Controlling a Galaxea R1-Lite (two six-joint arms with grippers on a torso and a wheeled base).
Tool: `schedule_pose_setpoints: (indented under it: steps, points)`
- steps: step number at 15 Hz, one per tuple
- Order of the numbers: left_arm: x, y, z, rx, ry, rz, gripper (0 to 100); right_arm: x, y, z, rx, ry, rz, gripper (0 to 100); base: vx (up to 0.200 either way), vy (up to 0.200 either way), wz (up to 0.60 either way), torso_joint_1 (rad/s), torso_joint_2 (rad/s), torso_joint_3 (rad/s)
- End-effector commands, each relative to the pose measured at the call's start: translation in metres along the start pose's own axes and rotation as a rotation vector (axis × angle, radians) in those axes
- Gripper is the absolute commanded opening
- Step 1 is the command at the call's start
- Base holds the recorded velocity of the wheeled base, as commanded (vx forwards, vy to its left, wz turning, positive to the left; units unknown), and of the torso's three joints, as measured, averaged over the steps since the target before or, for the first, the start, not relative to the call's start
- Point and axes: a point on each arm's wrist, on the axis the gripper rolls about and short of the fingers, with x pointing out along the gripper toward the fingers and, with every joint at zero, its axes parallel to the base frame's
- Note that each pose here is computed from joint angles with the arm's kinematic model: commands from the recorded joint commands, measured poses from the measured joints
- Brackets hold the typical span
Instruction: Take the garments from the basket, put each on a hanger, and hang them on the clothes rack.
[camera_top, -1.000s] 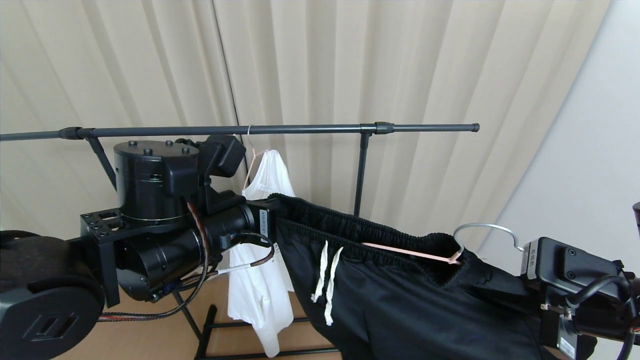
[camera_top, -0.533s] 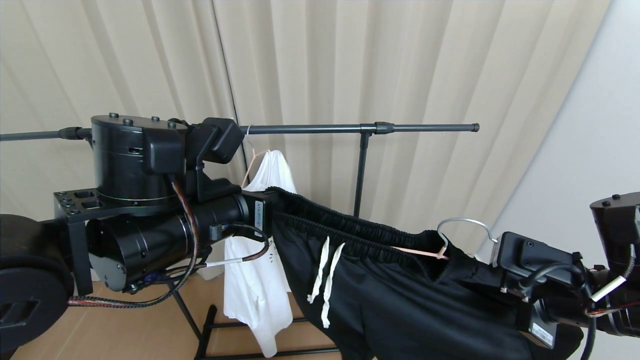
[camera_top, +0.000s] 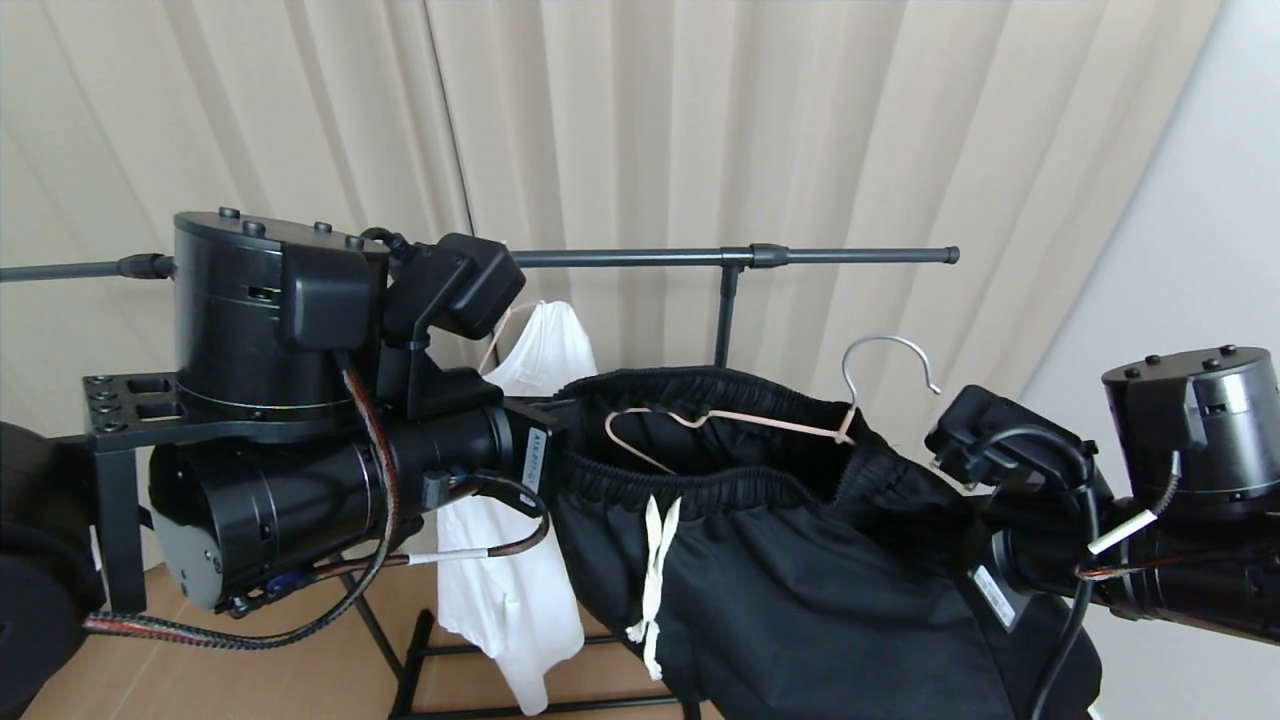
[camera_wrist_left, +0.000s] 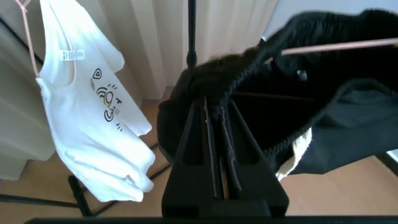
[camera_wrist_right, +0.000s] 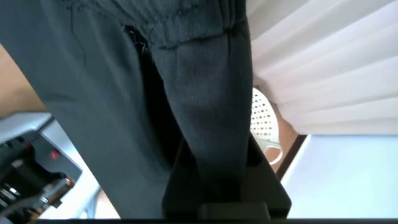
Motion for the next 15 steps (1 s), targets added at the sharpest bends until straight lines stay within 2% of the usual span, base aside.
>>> schedule_pose_setpoints:
  steps: [1,3,4,5,7,12,14,15]
  points:
    - [0.003,-0.006,-0.003,0.012,0.022,-0.02,0,0.006,0.008,0.008,0.027,-0.031,0.022,0,0.0,0.0,0.0,0.0,0.0,0.0]
    - [0.008,-0.013,-0.007,0.022,0.046,-0.041,0,0.007,0.008,0.012,0.041,-0.085,0.012,0,0.0,0.0,0.0,0.0,0.0,0.0]
    - [0.008,-0.016,-0.008,0.024,0.049,-0.048,0,0.007,0.008,0.011,0.041,-0.087,0.013,0,0.0,0.0,0.0,0.0,0.0,0.0]
    - [0.011,-0.027,-0.01,0.038,0.057,-0.083,0,0.007,0.012,0.012,0.034,-0.101,0.023,0,0.0,0.0,0.0,0.0,0.0,0.0]
    - [0.014,-0.037,-0.01,0.034,0.062,-0.112,0,0.008,0.017,0.009,0.023,-0.092,0.039,0,0.0,0.0,0.0,0.0,0.0,0.0]
    - [0.013,-0.042,0.005,0.007,0.014,-0.134,0,0.023,0.029,0.002,-0.002,-0.069,0.047,0,0.0,0.0,0.0,0.0,0.0,0.0]
    - [0.011,-0.042,0.011,-0.001,-0.006,-0.137,0,0.04,0.034,-0.001,-0.01,-0.041,-0.004,0,0.0,0.0,0.0,0.0,0.0,0.0]
    - [0.007,-0.042,0.012,-0.002,-0.015,-0.14,0,0.043,0.034,0.0,-0.007,-0.058,-0.012,0,0.0,0.0,0.0,0.0,0.0,0.0]
